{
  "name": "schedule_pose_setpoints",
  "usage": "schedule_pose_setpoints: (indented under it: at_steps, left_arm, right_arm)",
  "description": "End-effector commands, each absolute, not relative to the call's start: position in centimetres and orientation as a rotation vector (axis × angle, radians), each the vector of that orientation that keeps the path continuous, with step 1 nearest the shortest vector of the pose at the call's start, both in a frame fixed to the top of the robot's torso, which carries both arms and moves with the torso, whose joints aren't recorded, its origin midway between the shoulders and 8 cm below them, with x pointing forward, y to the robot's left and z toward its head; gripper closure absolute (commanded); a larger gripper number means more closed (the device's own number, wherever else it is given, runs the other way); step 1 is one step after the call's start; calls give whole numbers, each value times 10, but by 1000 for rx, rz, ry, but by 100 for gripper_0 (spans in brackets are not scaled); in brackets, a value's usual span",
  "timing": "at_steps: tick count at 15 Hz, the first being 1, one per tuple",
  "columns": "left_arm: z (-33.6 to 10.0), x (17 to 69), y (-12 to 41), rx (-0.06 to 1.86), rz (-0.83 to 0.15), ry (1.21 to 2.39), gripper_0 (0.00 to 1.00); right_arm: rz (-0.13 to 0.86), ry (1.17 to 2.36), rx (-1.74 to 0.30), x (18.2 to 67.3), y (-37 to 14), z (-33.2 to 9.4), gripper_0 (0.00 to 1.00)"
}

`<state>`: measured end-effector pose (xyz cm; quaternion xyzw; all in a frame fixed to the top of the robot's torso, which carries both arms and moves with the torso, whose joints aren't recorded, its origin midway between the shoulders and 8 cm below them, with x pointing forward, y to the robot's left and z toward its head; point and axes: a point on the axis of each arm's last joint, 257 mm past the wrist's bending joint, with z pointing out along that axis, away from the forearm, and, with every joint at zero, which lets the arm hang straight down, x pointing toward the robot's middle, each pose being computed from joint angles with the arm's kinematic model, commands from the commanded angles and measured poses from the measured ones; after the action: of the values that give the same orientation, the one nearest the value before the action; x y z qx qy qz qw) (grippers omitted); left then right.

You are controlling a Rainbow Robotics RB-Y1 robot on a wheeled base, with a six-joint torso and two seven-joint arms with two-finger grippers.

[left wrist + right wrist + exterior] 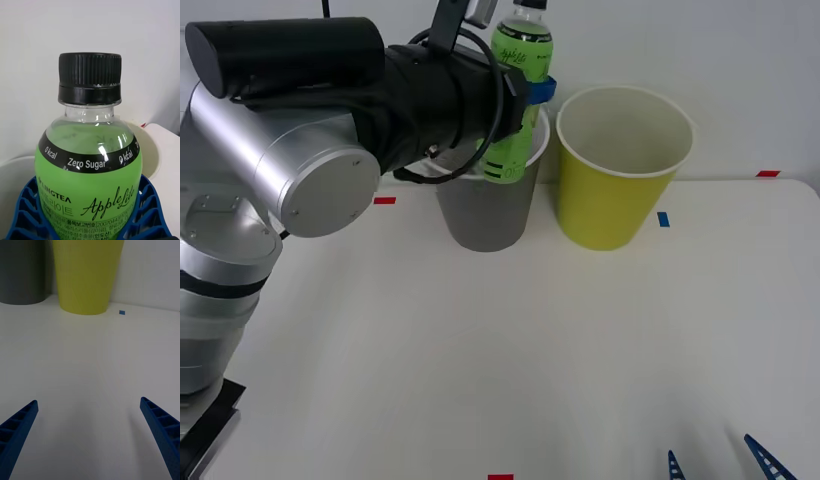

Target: Put cans in the gray bin and PET bottles in the light green bin.

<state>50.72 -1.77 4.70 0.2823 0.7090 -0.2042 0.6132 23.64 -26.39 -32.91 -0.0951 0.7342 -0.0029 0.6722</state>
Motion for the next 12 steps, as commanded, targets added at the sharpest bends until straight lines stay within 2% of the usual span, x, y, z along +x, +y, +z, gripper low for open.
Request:
schedule_pose_setpoints:
  at_steps: [1,7,10,12]
  left_arm:
    - [60,524,-37,644,-491,1645,100]
    - [87,551,-100,629,-571,1643,100]
    - [80,558,-110,649,-520,1622,100]
    - [80,568,-117,636,-528,1602,100]
  right_arm:
    - [-6,1653,-214,236,-264,-329,5]
    - [-6,1653,-214,236,-264,-329,5]
    - [-6,1653,-214,236,-264,-329,5]
    - [-6,1653,-214,236,-264,-329,5]
